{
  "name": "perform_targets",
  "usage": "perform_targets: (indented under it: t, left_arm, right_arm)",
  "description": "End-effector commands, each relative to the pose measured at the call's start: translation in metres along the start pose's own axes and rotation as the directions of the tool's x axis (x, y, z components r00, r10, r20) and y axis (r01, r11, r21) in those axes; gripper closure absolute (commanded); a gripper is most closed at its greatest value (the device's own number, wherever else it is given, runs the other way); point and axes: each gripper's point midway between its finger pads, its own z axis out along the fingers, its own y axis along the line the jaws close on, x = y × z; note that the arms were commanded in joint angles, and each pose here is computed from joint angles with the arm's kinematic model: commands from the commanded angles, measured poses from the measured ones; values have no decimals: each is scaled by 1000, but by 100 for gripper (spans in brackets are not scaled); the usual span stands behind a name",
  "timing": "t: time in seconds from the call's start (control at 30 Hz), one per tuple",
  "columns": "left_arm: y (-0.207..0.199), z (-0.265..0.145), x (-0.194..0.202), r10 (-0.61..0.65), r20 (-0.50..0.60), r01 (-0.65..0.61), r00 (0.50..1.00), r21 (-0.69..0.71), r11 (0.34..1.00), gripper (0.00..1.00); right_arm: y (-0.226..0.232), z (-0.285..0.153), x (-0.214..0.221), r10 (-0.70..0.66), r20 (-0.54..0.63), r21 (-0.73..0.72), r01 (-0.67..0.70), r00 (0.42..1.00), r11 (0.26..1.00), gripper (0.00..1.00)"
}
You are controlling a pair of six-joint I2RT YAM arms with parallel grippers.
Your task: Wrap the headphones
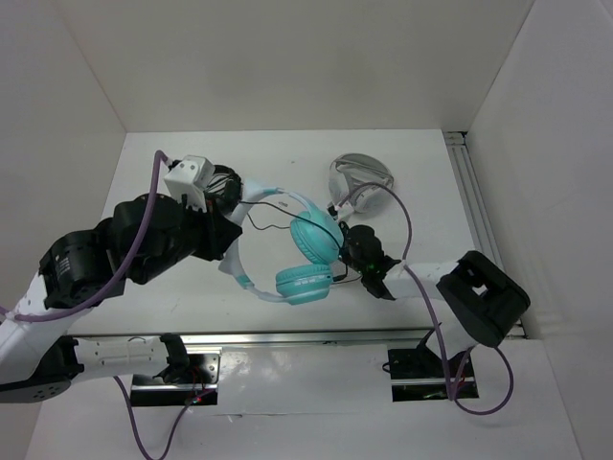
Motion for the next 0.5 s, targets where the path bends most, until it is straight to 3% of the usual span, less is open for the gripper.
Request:
perform_targets:
  t: [0.0, 0.2, 0.47]
  left_arm:
    - [-4, -18, -27, -100, 95, 96, 990, 42, 994, 100]
    - [0, -9, -4, -58, 21, 58, 998, 24, 998, 100]
    - [-3, -8, 14, -25, -55, 27, 998, 50, 998, 100]
  right_arm:
    - [-53, -17, -17, 18, 64, 261, -34, 998, 965, 100]
    - [-106, -42, -52, 76, 170, 416, -141, 983, 898, 100]
    - [-127, -60, -77, 88, 223, 433, -179, 971, 884, 100]
